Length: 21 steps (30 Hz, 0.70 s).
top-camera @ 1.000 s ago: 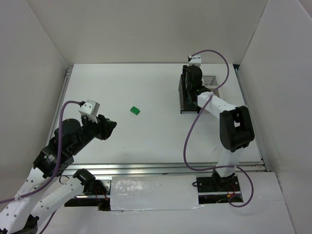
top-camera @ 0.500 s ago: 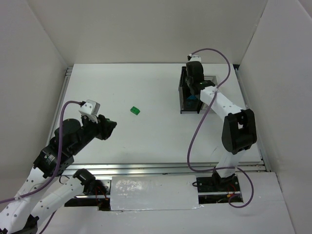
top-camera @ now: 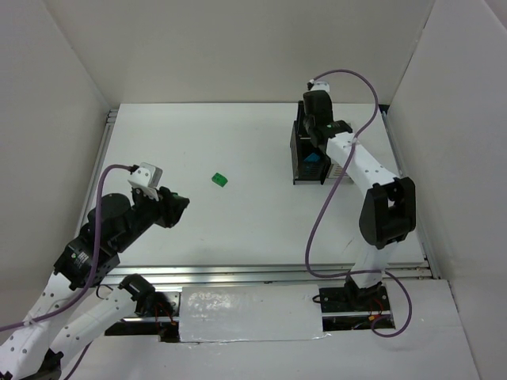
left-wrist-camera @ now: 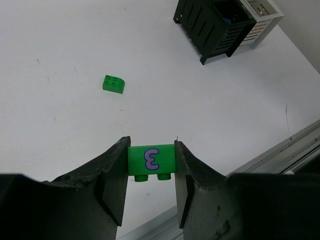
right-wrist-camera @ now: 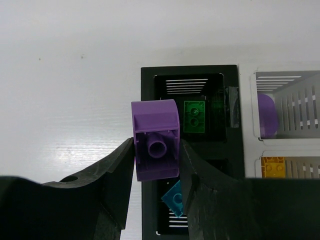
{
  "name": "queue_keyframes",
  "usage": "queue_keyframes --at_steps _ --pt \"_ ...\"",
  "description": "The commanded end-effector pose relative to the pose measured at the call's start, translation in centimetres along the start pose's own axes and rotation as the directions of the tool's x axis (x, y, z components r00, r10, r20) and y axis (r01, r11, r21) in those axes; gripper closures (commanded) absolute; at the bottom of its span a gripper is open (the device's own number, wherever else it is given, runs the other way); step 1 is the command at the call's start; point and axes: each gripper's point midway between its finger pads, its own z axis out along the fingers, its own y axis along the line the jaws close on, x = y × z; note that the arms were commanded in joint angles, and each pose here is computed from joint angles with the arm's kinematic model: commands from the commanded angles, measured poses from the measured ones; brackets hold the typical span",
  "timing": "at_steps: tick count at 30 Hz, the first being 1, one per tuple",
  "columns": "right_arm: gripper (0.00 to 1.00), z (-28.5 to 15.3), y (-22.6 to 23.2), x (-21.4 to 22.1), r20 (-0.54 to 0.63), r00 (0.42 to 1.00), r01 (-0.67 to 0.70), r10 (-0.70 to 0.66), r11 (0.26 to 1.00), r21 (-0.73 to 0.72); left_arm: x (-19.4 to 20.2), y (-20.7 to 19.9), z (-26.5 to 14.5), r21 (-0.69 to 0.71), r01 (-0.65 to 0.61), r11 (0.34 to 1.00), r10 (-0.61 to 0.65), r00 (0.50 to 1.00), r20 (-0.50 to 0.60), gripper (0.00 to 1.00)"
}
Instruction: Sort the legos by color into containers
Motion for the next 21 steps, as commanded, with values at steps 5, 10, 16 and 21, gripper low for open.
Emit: queue_keyframes --at_steps 5,10,16,21 --pt "1.0 2.2 -1.9 -1.2 0.008 1.0 0.017 -0.018 0.996 0.082 -1.1 -0.3 0.2 0.015 -0.011 1.0 0.01 0.999 0.038 1.0" --pt "1.0 3.1 -2.1 -1.1 -0.015 0.999 0.031 -0.029 0.994 0.102 -1.1 0.0 0.1 0.002 -0.008 1.0 0.008 0.999 0.045 1.0" --pt "1.0 3.4 -2.6 -0.5 -0.025 0.999 0.029 -0.026 0.993 0.111 -1.0 -0.1 0.4 0.004 -0.01 1.0 0.01 0.999 0.033 1.0" --pt "1.0 3.4 -2.6 -0.2 -0.023 1.0 0.022 -0.019 0.994 0.103 -1.0 0.0 0.5 0.0 -0.009 1.0 0.009 0.999 0.031 1.0"
